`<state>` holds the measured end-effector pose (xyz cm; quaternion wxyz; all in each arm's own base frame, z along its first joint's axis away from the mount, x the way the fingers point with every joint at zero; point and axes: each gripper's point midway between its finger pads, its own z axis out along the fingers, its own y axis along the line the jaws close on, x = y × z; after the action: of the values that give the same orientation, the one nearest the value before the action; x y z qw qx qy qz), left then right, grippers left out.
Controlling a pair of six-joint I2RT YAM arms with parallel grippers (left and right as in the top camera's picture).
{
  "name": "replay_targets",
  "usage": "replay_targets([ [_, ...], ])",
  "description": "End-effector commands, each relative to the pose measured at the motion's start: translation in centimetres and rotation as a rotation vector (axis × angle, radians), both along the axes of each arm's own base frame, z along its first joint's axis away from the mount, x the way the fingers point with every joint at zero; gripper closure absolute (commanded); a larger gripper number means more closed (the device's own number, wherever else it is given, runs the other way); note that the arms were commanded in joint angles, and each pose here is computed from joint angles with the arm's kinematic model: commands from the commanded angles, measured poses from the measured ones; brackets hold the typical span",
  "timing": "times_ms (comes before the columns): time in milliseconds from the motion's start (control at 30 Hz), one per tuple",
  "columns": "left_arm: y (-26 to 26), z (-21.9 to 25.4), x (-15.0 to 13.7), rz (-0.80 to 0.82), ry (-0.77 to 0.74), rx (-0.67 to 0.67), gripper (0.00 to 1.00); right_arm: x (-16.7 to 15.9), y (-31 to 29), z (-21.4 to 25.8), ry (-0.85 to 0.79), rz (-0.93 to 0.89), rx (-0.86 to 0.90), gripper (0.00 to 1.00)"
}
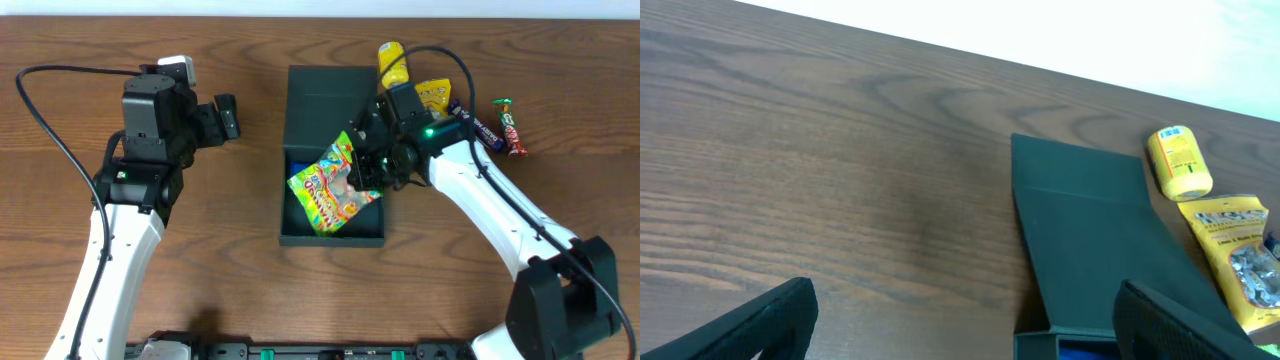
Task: Pack container
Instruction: 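Push the gummy bag down into the box with the right gripper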
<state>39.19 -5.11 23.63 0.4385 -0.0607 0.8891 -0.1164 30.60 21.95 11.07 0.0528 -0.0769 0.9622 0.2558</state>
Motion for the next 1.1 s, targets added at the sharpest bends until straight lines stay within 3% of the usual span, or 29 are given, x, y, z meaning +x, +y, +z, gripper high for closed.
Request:
replay_targets([
  [0, -0.2, 1.4, 0.2, -0.019, -0.034, 0.007, 0.05, -1.0, 1.0, 0.5, 0.129, -0.116, 0.043, 0.99],
  [367, -0.3, 1.4, 0.2, -0.02, -0.033, 0.007, 0.04, -4.8, 2.9, -0.4, 0.29, -0.191, -0.005, 0.99],
  [633, -0.3, 1.3, 0.1, -0.02, -0.029, 0.007, 0.05, -6.5, -0.7, -2.2, 0.309, -0.274, -0.243, 0.98],
  [700, -0.2, 1.3, 0.1, -0.02, -0.028, 0.007, 0.05, -6.4, -1.5, -2.4, 0.292, -0.283, -0.282, 0.7],
  [733, -0.2, 1.3, 0.1, -0.02, -0.028, 0.008, 0.05, -6.3, -1.6, -2.4, 0.286, -0.286, -0.289, 0.39],
  [767, -0.2, 1.3, 0.1, -0.02, -0.028, 0.008, 0.05, -6.2, -1.7, -2.4, 0.281, -0.288, -0.291, 0.15],
  [800, -0.2, 1.3, 0.1, -0.02, -0.028, 0.008, 0.05, -6.0, -1.8, -2.4, 0.274, -0.291, -0.298, 0.01],
  [1067, -0.2, 1.2, 0.1, -0.02, -0.022, 0.008, 0.05, -3.3, -2.2, 0.7, 0.123, -0.27, -0.324, 0.01],
])
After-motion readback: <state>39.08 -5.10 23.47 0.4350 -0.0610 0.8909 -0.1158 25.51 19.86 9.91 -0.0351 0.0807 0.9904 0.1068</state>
